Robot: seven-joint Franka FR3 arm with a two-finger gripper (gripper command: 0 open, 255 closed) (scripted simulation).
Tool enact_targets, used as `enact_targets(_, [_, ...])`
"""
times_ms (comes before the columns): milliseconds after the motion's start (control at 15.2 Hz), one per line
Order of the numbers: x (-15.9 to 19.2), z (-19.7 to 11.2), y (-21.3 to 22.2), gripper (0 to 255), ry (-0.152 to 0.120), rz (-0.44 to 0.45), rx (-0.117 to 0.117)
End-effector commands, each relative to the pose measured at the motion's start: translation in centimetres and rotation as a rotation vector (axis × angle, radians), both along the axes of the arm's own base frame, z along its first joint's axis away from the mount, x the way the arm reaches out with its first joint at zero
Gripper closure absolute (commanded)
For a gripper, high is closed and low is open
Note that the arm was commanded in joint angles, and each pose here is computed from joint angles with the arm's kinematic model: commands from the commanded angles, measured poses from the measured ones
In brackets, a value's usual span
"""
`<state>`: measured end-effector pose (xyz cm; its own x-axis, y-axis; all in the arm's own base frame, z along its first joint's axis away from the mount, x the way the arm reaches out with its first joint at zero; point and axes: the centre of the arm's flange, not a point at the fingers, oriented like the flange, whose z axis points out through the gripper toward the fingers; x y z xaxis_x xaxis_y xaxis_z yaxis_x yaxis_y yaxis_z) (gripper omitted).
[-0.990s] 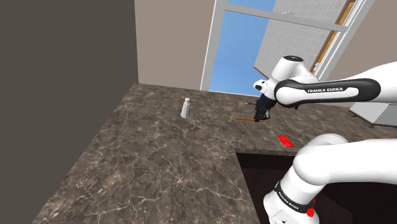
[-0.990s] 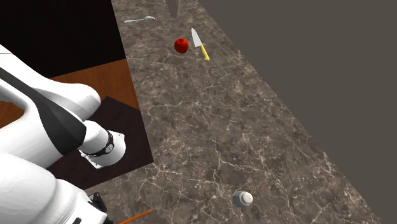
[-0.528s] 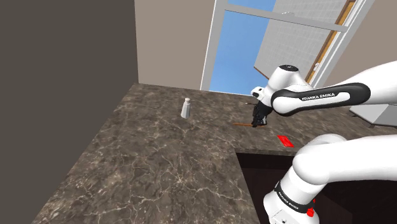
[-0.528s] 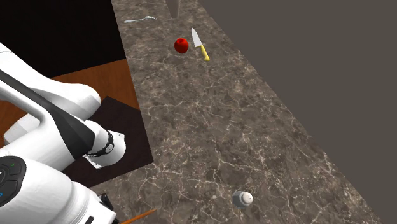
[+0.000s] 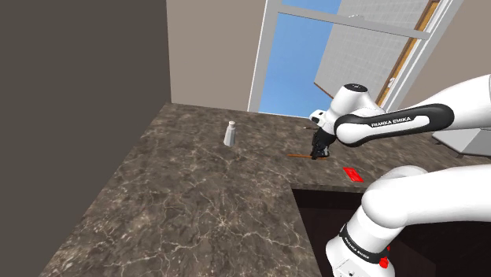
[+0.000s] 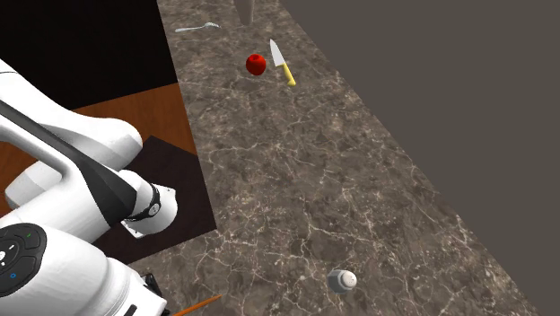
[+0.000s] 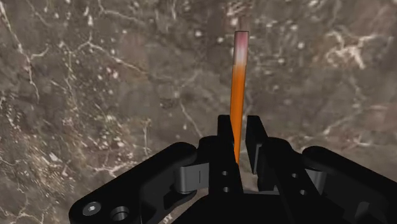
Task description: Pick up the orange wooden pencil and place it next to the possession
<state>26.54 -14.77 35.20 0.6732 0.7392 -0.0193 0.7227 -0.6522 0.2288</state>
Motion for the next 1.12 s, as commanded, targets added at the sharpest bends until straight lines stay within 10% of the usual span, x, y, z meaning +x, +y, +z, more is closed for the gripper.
enact_targets(0, [0.0,0.0,0.0,255,0.0,0.0,0.0])
enact_targets(66, [0.0,0.0,0.0,0,0.0,0.0,0.0])
enact_targets(1056, [-0.8,4.9,0.8,0,0.0,0.0,0.0])
